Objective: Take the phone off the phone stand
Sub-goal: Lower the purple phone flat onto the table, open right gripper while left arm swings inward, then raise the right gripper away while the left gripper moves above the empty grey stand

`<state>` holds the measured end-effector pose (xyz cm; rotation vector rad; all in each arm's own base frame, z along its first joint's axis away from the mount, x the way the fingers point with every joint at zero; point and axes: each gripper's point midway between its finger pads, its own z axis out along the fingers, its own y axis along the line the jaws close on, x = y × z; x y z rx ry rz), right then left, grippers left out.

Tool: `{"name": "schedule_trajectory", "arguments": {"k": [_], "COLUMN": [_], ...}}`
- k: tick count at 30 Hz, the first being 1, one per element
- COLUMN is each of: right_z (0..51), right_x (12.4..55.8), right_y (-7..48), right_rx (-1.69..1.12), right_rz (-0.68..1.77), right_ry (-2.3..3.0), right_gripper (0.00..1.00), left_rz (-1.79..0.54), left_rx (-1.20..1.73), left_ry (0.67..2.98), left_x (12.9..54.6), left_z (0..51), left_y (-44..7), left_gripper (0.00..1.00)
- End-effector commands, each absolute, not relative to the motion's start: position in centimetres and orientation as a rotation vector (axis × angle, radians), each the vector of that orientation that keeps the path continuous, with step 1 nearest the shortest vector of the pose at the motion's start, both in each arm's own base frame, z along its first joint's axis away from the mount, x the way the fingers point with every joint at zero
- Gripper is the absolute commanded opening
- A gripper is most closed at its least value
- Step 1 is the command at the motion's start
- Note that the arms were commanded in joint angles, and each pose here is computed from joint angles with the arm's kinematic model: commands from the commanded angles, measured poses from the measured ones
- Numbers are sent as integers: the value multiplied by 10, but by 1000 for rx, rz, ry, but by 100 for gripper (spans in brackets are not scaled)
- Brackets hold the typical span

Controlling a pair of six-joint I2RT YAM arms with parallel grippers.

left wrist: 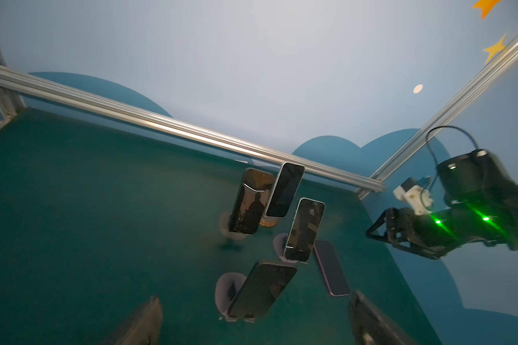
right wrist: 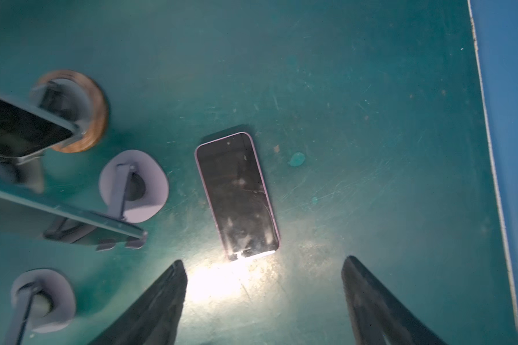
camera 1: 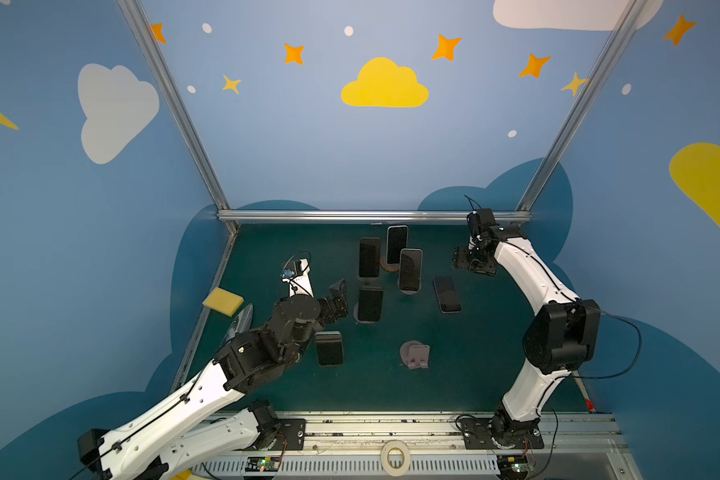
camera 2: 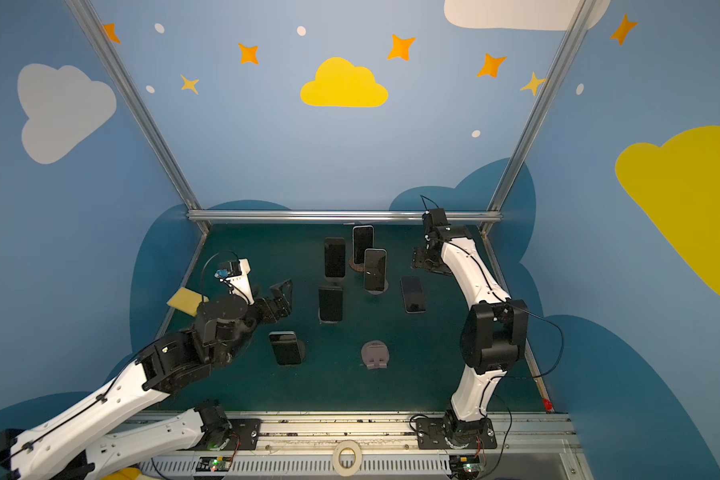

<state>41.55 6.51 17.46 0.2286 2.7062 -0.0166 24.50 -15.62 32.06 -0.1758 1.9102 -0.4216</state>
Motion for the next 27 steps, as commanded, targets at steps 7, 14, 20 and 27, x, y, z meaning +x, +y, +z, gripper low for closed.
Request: {"name": "schedule_trajectory", "arguments": {"k": [7,14,20,27], "right_z": [208,207,224,240], "right_x": [383,364,354,350], "right_y": [76,67,45,6], "right_rx": [311,296,312,446], "right_rz": [127,170,96,18], "right_ry": [2516,2300,2198,2140], "right_gripper": [82,82,84,85], "left_rz": [-215,-345,-418,-443], "left_rx": [-107,-8,-22,-3], "left_ry": [1945,1847,2000,2149], "left_x": [226,181,164,153], "left_z": [302,327,279,220], "left_y": [-169,-248,-310,-365], "left_gripper": [93,94,98,100]}}
